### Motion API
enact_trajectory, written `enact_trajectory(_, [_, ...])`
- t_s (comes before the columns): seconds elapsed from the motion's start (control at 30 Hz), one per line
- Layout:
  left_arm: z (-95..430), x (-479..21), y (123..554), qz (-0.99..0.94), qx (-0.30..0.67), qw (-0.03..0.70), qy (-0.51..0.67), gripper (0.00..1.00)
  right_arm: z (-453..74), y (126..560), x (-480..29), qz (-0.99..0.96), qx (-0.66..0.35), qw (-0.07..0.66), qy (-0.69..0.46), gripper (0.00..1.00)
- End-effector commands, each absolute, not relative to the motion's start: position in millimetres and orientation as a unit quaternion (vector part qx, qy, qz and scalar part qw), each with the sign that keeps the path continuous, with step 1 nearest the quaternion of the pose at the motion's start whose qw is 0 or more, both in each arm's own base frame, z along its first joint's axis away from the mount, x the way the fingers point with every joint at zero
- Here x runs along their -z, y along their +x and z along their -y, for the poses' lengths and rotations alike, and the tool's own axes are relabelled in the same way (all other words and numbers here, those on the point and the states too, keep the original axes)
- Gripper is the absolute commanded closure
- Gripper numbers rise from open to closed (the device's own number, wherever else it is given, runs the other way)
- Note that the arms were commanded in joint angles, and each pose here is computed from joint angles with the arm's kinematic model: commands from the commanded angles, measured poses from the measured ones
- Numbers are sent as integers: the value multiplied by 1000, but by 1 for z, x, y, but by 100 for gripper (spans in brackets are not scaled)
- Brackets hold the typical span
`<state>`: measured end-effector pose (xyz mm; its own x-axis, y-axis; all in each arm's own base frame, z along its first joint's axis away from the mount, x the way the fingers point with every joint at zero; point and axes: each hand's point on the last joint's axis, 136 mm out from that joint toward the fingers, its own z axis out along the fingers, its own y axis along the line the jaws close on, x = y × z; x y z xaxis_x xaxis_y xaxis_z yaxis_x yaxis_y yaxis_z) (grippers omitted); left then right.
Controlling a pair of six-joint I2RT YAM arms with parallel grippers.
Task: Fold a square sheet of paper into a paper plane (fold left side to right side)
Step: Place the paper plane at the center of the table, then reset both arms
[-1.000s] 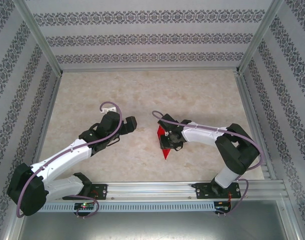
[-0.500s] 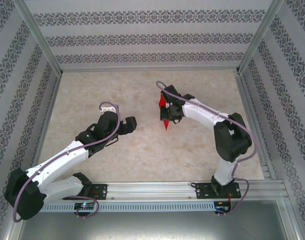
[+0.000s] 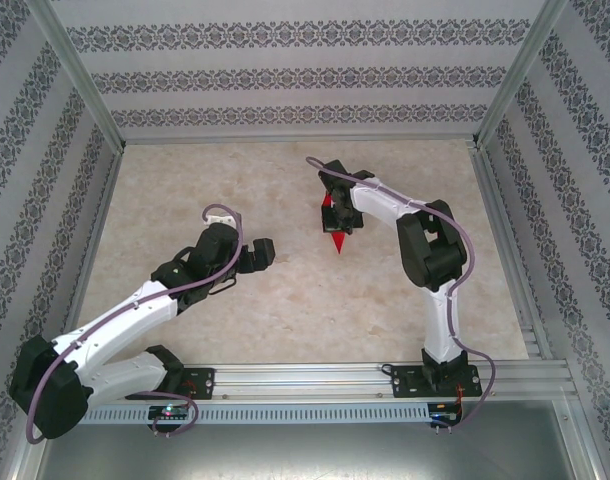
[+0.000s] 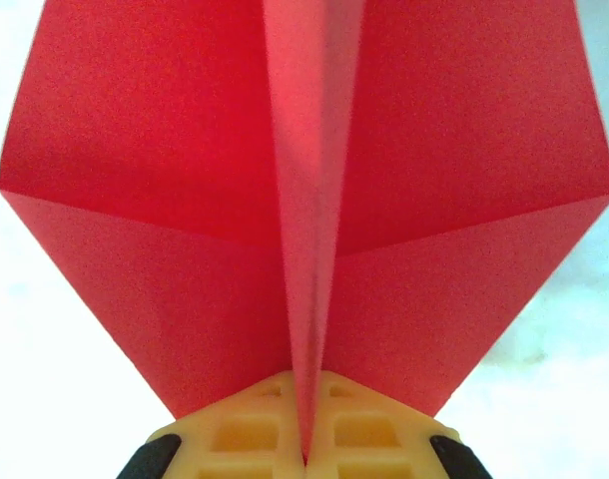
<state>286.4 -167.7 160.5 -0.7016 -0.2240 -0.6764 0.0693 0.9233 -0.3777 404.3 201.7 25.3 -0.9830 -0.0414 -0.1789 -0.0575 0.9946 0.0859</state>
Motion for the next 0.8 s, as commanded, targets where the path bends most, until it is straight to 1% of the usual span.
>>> enact_trajectory(0.0, [166,-165,288,-905,186,380,-37,0,-195,404,-20,-996,-33,74,-30,93])
enact_trajectory(0.2, [166,-165,290,-906,183,380,-38,0,-194,402,-24,-996,-31,77,-35,80])
enact_trajectory(0.27, [165,-166,291,-906,180,381,-41,0,-191,402,-27,-996,-28,80,-36,79])
enact_trajectory(0.37, [158,-169,296,-909,170,374,-62,0,-191,400,-33,-995,-28,86,-41,73])
enact_trajectory(0.47, [153,-172,301,-910,172,369,-77,0,-190,398,-45,-994,-22,100,-49,66])
enact_trajectory(0.63, [142,-176,311,-907,183,366,-97,0,-186,391,-73,-990,-14,125,-57,61])
enact_trajectory(0.77, [125,-177,320,-904,181,368,-125,0,-176,380,-103,-987,-9,149,-58,56])
